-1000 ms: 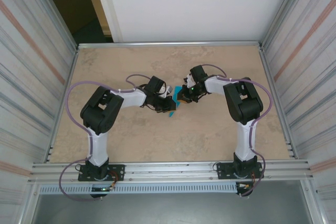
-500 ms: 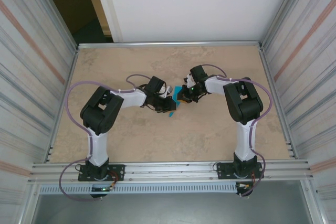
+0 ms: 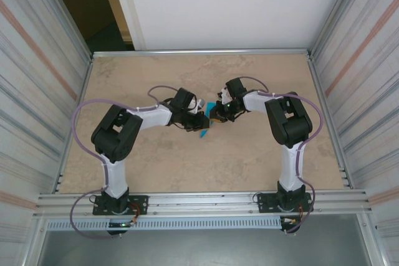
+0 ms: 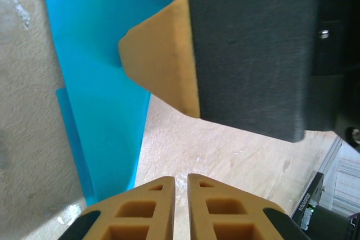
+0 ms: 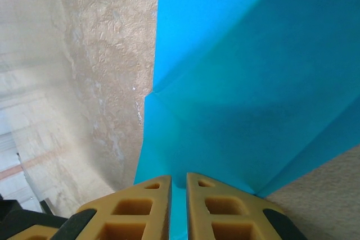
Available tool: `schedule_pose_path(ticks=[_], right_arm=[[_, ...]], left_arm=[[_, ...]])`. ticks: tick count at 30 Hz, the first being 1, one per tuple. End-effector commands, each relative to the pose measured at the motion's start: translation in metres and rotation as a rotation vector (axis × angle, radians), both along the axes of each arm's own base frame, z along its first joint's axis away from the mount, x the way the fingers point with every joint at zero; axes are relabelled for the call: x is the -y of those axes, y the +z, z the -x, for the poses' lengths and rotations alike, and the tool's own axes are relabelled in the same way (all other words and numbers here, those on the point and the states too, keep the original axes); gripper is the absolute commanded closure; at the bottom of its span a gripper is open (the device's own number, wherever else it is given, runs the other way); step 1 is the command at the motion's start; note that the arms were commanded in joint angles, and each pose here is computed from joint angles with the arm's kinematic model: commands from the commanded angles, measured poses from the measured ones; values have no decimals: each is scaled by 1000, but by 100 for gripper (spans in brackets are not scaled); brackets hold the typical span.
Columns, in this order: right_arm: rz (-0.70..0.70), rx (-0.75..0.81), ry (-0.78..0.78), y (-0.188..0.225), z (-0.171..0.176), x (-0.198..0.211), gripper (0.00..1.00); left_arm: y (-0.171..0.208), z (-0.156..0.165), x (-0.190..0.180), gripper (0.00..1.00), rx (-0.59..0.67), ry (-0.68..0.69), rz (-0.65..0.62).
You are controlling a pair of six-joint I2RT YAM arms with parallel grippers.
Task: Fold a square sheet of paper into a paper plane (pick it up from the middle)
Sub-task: Fold the wing for the fifth time at the center of the table.
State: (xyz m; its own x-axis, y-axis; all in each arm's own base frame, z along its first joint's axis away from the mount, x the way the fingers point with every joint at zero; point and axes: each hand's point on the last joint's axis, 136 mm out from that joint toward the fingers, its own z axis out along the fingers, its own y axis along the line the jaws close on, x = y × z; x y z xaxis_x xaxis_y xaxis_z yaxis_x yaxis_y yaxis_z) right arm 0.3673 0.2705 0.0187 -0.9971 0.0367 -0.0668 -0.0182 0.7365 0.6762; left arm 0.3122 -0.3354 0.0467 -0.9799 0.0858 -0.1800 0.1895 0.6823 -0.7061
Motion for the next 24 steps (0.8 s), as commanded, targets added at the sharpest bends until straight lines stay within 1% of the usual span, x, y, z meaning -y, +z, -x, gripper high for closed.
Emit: schedule_pose_path(ticks=[1, 5, 9, 16, 24], right_arm=[[-1, -3, 14, 3, 6, 1, 85], [-15, 9, 19, 10, 6, -1, 83], [-41, 41, 25, 22, 5, -4, 82], [-66, 81, 27, 38, 2, -6, 81], [-21, 106, -4, 35, -6, 0, 80]], left_arm=[[-10, 5, -5, 86, -40, 9, -22], [-18, 6, -10, 88, -49, 9, -54], [-22, 7, -10, 88, -55, 7, -58], [-13, 5, -7, 89, -32, 3, -39], [-17, 8, -7, 89, -40, -4, -54]])
